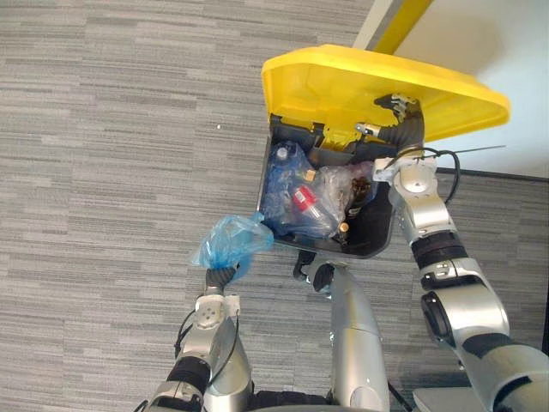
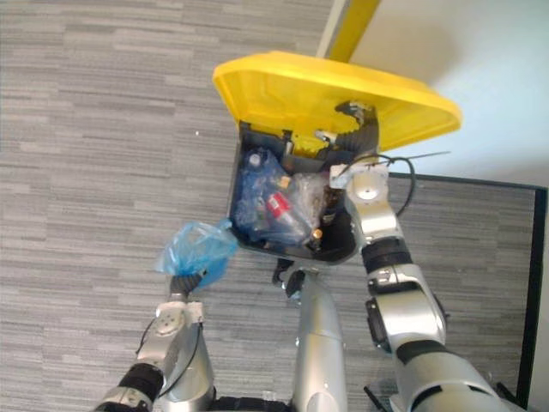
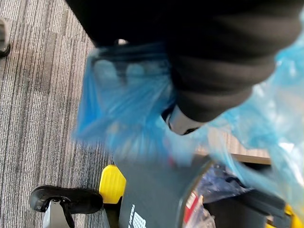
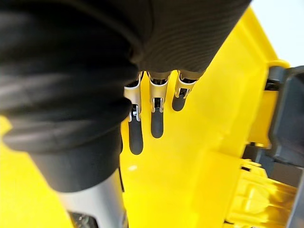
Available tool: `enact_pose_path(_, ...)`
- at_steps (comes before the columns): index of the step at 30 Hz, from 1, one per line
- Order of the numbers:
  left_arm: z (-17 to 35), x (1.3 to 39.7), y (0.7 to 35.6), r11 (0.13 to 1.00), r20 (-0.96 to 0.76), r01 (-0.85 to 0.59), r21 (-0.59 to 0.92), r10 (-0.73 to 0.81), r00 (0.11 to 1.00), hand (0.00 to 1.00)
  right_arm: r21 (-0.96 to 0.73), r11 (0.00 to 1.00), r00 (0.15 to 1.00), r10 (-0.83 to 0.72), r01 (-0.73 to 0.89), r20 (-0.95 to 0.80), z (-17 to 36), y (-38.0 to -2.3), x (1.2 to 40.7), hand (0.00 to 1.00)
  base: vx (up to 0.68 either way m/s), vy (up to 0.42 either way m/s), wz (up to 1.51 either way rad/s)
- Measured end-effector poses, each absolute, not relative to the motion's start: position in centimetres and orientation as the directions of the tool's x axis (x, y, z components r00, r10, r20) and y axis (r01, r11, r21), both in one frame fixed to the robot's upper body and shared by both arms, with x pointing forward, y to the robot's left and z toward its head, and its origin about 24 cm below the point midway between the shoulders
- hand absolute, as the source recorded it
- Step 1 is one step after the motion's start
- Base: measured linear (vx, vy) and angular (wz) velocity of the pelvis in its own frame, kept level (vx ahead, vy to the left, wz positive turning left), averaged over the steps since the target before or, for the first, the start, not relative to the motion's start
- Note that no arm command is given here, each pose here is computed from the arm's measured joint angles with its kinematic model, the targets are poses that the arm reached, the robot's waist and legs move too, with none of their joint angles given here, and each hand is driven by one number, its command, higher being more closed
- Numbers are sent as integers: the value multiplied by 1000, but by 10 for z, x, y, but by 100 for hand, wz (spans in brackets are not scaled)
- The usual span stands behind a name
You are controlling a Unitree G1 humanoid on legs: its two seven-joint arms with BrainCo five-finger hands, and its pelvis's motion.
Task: Gather rubbish on tea table into small bin, then transfer packed bag to large trash can.
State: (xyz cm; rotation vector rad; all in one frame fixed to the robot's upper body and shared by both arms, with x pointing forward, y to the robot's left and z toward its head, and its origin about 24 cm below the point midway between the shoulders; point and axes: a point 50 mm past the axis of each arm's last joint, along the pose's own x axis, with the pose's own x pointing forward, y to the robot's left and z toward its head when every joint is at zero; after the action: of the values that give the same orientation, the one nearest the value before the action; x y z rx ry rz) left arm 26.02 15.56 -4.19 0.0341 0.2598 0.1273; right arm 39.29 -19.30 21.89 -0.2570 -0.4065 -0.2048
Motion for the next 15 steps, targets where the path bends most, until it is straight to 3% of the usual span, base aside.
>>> enact_pose_path(8, -43, 255, 155, 993, -252, -95, 70, 110, 961, 100, -231, 941, 876, -115, 247, 469, 243, -189, 394, 0, -80, 37, 4)
enact_pose_path(15, -39, 252, 156, 995, -234, -65, 79, 82, 969, 100, -293, 928, 913, -101, 230, 396, 223, -189, 400, 0, -32, 6, 3)
